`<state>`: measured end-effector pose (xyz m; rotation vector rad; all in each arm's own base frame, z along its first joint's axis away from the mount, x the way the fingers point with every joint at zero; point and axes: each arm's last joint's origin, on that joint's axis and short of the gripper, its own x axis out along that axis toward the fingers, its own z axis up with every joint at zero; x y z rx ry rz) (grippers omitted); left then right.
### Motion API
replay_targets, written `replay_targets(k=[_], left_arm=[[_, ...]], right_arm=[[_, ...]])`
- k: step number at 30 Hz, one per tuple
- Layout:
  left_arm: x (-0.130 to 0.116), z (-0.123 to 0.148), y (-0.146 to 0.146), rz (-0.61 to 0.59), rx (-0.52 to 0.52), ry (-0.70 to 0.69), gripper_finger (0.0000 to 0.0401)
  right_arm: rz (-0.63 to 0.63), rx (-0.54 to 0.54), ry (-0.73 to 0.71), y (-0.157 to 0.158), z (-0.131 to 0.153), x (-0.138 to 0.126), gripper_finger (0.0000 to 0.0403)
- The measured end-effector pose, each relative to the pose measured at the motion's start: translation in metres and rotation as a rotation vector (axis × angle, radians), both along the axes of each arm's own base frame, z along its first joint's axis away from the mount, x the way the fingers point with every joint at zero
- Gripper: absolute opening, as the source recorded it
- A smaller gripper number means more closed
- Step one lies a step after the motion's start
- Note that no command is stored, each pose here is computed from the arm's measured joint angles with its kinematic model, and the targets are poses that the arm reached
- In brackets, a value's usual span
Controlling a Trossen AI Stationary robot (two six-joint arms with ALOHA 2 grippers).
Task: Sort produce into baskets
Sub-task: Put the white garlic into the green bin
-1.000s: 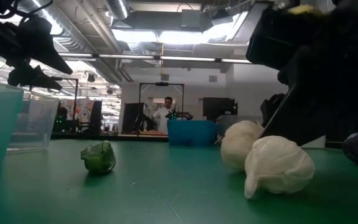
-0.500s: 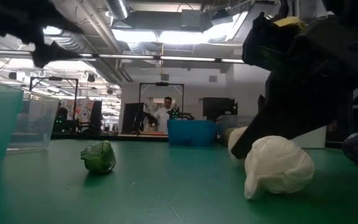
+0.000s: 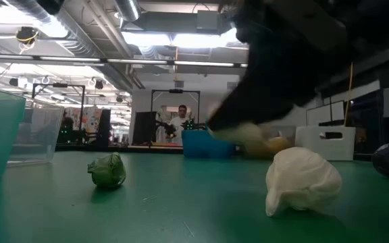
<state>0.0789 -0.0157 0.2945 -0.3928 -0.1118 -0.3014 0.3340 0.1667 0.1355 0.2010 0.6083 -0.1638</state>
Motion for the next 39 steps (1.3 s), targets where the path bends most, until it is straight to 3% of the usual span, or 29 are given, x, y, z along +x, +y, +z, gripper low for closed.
replay_targets(k=[9,17,28,39], left_arm=[[-0.002,0.001,-0.008,-0.098,0.024,-0.014,0.0329],[-0.002,0.001,-0.007,-0.079,0.038,-0.019,0.0329],[-0.001,0.001,-0.008,-0.084,0.001,-0.001,0.0329],[0.01,0.002,-0.011,-0.078,0.067,-0.019,0.0329]], right_arm=[[0.06,-0.094,-0.103,-0.014,0.04,0.037,0.0139],[0.201,-0.083,-0.341,-0.022,0.08,0.08,0.0144],[0.46,-0.126,-0.441,0.002,0.082,0.16,0.0145],[0.535,-0.088,-0.468,-0.003,0.077,0.189,0.0145]])
